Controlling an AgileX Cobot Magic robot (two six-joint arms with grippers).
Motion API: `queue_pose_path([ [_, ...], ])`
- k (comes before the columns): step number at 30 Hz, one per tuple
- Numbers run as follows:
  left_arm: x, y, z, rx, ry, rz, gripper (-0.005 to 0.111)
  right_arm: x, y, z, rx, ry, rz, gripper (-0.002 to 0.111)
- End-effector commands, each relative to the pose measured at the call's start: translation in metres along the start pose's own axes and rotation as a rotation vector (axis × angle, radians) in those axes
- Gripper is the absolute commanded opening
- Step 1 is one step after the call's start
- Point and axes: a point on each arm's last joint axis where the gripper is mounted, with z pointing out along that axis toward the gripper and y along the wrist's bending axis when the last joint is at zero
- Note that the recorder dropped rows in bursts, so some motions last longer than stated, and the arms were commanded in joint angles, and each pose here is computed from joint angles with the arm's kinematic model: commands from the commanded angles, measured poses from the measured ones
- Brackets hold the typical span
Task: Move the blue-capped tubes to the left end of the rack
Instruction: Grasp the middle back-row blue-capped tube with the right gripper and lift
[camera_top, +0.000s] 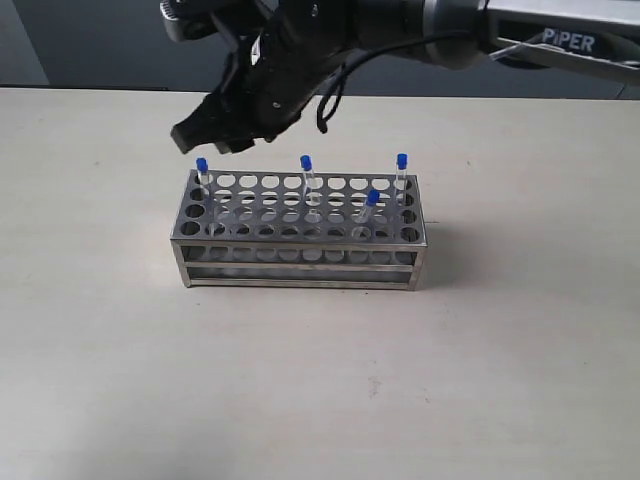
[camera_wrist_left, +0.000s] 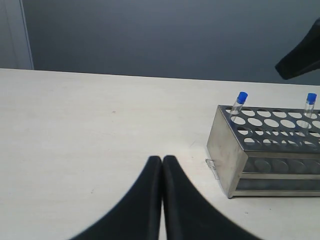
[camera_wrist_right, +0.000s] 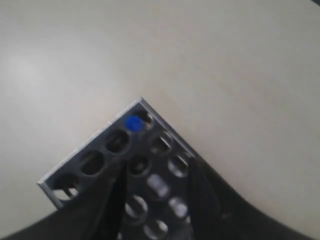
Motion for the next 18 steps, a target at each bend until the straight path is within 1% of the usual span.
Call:
queue_pose_path([
  [1,-0.002,0.0,-0.001,0.004,-0.017,0.001,0.001,0.01,-0.029,-0.009,0.128,0.108,0.054,0.039],
  [4,-0.002,0.0,-0.001,0.004,-0.017,0.001,0.001,0.017,-0.043,-0.006,0.15,0.141,0.083,0.039],
  [7,-0.002,0.0,-0.001,0.004,-0.017,0.001,0.001,0.02,-0.053,-0.004,0.147,0.132,0.122,0.039],
  [13,-0.002,0.0,-0.001,0.004,-0.017,0.001,0.001,0.019,-0.053,0.003,0.139,0.088,0.125,0.039],
  [18,-0.002,0.0,-0.001,0.004,-0.017,0.001,0.001,0.027,-0.053,0.023,0.115,0.123,0.129,0.039],
])
